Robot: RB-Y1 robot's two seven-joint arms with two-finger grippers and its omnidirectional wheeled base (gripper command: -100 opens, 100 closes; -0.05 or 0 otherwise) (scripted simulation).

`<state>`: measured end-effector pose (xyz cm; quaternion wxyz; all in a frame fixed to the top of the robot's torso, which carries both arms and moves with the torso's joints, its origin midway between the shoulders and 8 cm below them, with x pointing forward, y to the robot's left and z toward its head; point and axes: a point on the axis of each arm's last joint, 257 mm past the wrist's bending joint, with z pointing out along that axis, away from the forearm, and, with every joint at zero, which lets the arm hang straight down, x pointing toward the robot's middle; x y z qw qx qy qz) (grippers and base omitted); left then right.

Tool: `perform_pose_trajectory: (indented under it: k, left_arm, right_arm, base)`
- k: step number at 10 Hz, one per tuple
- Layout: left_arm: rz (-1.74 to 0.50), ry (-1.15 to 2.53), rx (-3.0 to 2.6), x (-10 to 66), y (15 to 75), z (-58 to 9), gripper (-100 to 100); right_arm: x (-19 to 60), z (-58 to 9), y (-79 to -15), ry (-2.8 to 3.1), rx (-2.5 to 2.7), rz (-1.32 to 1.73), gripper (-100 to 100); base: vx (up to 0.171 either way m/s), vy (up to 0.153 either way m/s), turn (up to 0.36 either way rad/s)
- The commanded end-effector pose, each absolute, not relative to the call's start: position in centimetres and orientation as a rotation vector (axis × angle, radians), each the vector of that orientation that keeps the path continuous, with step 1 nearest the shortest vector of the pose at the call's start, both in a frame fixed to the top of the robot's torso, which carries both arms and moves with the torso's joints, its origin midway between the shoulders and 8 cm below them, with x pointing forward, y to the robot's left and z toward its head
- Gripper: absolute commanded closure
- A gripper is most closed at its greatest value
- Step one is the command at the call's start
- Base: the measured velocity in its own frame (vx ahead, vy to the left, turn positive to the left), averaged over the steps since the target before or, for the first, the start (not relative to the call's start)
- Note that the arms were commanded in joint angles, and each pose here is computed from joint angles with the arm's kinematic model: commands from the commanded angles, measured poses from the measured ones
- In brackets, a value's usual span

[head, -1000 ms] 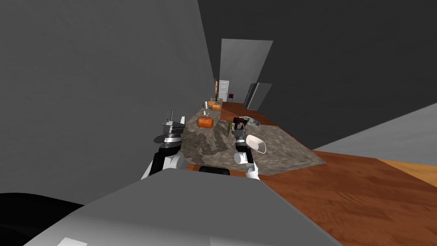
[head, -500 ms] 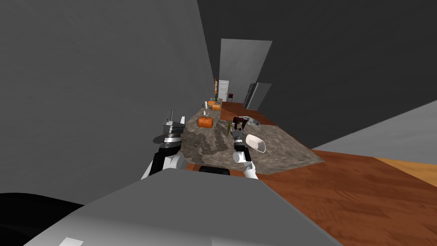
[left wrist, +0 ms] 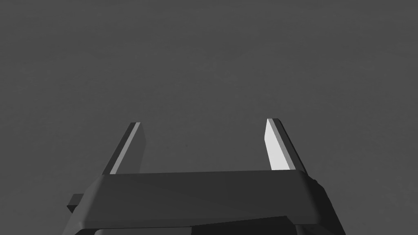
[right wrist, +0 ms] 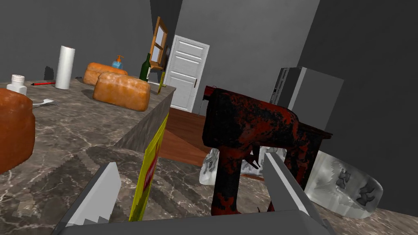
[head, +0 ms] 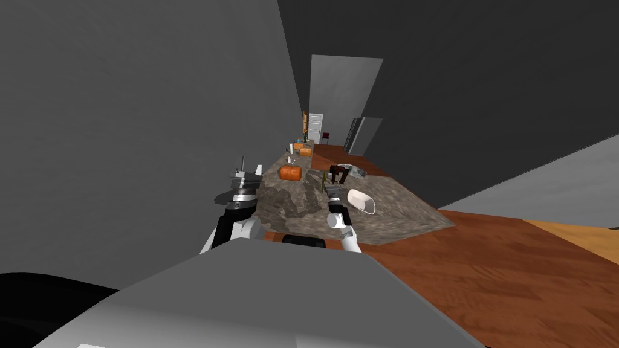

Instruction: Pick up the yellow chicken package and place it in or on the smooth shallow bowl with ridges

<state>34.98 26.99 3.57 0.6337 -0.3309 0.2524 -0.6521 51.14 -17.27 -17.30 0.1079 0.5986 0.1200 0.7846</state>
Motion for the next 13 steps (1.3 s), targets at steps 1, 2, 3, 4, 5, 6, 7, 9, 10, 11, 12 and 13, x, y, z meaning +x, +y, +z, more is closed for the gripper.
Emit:
perform_pose_trajectory:
  k: [1,2,3,4,5,6,7,9,10,11,12,13]
  left_arm:
    - [-1.491,0.577,-0.757,35.0,27.0,3.6,0]
    - [-1.491,0.577,-0.757,35.0,27.0,3.6,0]
    - [-1.491,0.577,-0.757,35.0,27.0,3.6,0]
    - [-1.491,0.577,-0.757,35.0,27.0,3.6,0]
    - [-1.491,0.577,-0.757,35.0,27.0,3.6,0]
    - [-1.491,0.577,-0.757,35.0,27.0,3.6,0]
    - [-1.491,0.577,-0.757,35.0,27.0,3.6,0]
    - [-1.491,0.577,-0.757,35.0,27.0,3.6,0]
    - [-1.491,0.577,-0.757,35.0,27.0,3.6,0]
    - [-1.491,0.577,-0.757,35.0,27.0,3.6,0]
    - [-1.491,0.577,-0.757,35.0,27.0,3.6,0]
    - [-1.491,0.577,-0.757,35.0,27.0,3.6,0]
  right_arm:
    - [51.6,-18.2,-16.9,0.310,1.813,2.322,-100]
    - [51.8,-18.7,-16.5,0.272,1.855,2.333,-100]
    - [52.0,-19.2,-16.0,0.232,1.894,2.345,-100]
    - [52.2,-19.5,-15.3,0.189,1.931,2.358,-100]
    - [52.4,-19.8,-14.6,0.144,1.965,2.372,-100]
    - [52.5,-19.9,-13.9,0.099,1.995,2.386,-100]
    - [52.6,-19.9,-13.1,0.056,2.021,2.400,-100]
    - [52.7,-19.9,-12.0,0.000,2.052,2.419,-100]
    - [52.8,-19.9,-12.3,0.016,2.043,2.414,-100]
    - [52.8,-19.9,-12.2,0.013,2.045,2.415,0]
    - [53.3,-19.3,-12.0,0.024,2.050,2.421,-100]
    - [53.5,-19.0,-11.9,0.030,2.052,2.425,-100]
  base:
    - [0.000,0.003,-0.016]
    - [0.005,-0.001,-0.033]
    - [0.011,-0.005,-0.031]
    - [0.017,-0.010,-0.027]
    - [0.019,-0.015,-0.029]
    - [0.021,-0.011,-0.024]
    - [0.025,-0.012,-0.018]
    - [0.018,-0.009,-0.009]
    - [0.000,0.000,0.000]
    - [0.000,0.000,0.000]
    - [0.048,0.016,-0.071]
    - [0.079,0.018,-0.079]
